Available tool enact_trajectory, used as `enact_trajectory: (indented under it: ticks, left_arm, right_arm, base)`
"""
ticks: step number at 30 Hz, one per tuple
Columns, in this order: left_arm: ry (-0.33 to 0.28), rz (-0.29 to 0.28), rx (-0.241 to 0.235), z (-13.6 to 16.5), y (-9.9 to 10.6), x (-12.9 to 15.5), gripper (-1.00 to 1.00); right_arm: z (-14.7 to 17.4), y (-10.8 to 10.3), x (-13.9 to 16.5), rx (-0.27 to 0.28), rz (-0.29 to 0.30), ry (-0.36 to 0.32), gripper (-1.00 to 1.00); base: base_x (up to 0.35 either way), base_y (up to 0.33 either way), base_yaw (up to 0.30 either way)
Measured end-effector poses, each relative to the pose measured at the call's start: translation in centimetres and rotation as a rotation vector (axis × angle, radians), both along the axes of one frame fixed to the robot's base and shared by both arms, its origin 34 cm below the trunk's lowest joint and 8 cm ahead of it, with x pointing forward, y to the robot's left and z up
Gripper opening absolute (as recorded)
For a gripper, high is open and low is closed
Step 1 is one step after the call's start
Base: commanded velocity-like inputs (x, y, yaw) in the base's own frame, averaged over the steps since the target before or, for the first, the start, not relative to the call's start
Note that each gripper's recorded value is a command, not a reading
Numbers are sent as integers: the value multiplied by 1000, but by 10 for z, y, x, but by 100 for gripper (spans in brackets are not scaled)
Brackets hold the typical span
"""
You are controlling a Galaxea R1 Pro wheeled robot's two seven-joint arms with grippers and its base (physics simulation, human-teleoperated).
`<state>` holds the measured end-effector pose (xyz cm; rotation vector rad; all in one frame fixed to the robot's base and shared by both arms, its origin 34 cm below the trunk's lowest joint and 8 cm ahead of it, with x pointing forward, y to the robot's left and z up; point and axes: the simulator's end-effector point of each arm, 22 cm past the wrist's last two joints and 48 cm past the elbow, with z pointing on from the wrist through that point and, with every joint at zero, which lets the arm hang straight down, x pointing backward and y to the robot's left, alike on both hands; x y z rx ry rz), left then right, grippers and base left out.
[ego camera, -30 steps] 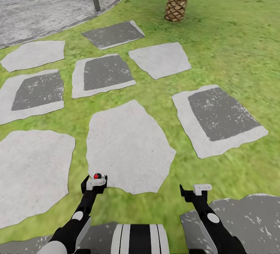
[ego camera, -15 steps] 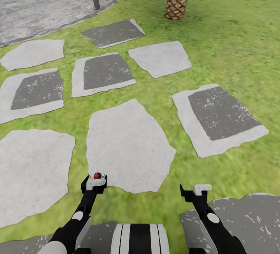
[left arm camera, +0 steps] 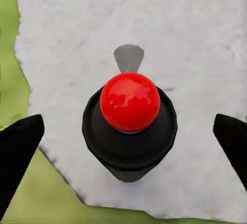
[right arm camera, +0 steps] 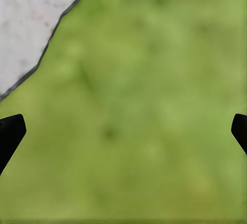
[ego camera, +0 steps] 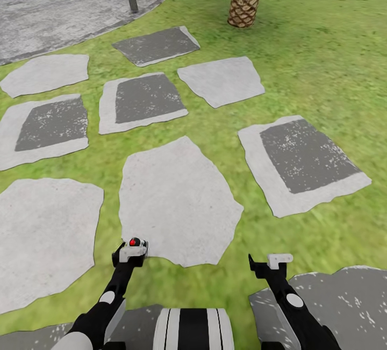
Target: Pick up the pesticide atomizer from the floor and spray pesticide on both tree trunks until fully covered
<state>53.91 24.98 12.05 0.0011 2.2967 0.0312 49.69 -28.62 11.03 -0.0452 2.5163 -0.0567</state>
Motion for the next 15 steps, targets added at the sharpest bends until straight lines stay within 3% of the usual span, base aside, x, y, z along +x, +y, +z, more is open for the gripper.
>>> enact_trajectory:
  ticks: [15]
  left_arm:
    - [3,0,-1,-1,0,-1,-100]
  right_arm:
    - [0,0,0,0,0,0,100]
  base:
    - [0,0,0]
